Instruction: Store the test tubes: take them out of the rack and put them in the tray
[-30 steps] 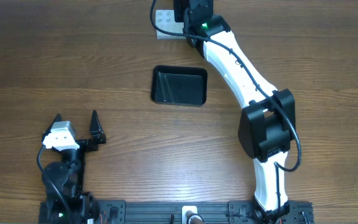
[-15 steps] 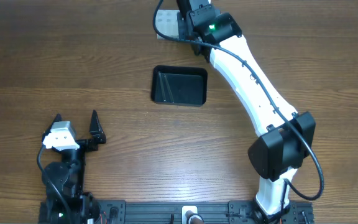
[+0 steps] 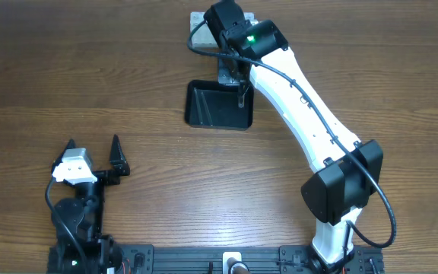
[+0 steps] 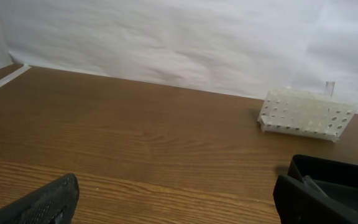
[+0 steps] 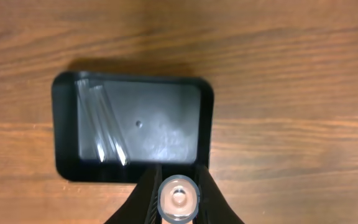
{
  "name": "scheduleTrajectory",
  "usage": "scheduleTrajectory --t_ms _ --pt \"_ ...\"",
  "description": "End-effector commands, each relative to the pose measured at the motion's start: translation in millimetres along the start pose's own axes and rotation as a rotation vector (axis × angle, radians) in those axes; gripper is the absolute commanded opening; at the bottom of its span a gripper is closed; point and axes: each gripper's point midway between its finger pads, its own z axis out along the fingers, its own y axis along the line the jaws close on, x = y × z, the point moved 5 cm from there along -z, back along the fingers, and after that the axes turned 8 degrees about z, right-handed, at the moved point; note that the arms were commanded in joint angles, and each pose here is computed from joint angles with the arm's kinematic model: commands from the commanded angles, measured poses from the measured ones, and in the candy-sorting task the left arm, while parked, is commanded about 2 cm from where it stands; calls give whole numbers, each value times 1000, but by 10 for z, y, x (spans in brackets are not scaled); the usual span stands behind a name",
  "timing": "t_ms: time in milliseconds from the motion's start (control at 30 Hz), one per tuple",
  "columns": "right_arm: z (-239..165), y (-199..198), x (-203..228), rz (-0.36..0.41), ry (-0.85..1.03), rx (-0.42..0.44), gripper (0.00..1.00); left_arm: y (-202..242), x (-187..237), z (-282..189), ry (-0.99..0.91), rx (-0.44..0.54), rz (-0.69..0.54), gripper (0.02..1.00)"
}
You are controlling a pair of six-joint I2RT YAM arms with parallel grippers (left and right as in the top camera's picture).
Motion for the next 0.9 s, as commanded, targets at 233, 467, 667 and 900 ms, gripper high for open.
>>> scheduleTrajectory --t_ms 233,467,667,900 --pt "395 94 117 35 159 -33 12 -8 23 2 6 9 14 996" --pt "589 29 104 52 191 -4 9 -8 23 2 6 9 14 998" --pt "702 -8 71 68 202 1 12 -8 23 2 6 9 14 996" --pt "903 23 65 83 232 -21 12 -8 23 2 6 9 14 998"
